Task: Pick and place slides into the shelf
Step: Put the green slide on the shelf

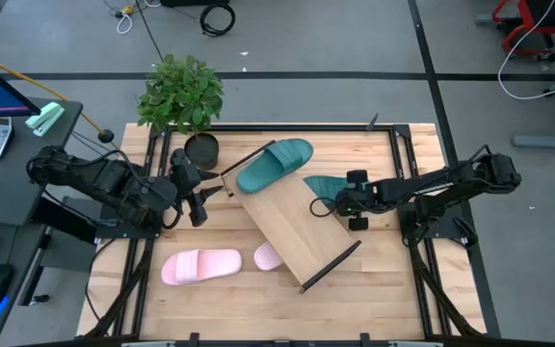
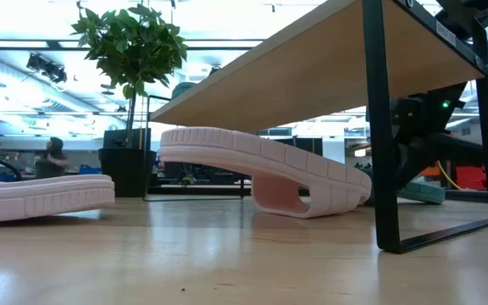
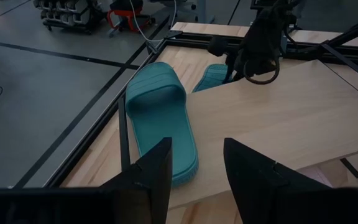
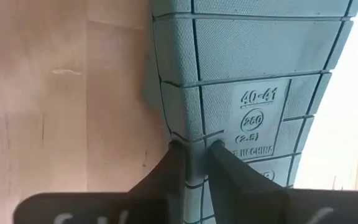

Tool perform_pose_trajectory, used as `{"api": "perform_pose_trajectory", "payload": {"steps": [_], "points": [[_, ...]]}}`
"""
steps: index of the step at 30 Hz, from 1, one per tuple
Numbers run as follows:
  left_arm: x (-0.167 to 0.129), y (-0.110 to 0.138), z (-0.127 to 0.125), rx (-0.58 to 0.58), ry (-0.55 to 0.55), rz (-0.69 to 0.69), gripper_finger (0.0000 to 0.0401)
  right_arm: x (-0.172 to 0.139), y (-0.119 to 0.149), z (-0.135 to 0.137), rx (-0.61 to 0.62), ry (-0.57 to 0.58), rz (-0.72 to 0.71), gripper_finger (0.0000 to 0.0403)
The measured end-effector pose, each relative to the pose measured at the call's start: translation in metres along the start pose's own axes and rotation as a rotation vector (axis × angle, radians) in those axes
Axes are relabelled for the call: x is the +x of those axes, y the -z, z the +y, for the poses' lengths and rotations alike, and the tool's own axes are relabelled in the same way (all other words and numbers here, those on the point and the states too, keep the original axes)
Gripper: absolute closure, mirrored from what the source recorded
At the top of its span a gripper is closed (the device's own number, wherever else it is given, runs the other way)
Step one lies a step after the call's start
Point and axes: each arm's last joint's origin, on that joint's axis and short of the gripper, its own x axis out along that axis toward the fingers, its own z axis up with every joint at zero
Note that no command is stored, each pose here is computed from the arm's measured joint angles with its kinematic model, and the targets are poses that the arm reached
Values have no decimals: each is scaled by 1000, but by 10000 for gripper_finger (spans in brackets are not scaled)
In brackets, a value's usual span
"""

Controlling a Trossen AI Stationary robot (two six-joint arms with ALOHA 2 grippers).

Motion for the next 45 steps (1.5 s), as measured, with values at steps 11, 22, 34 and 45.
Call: {"api": "perform_pose_trajectory", "payload": {"steps": [11,22,34,45], "points": [[0,0,0,-19,0,0,257,-15,-1,-11,70,12,-2,383],[0,0,0,-19,0,0,249,-26,0,-26,163,32,0,390],[0,0,0,-18,-1,0,250,-13,20,-77,431,186,106,401],[0,0,0,-7,-1,0,254,-48,23,-130,674,261,-22,399]]}}
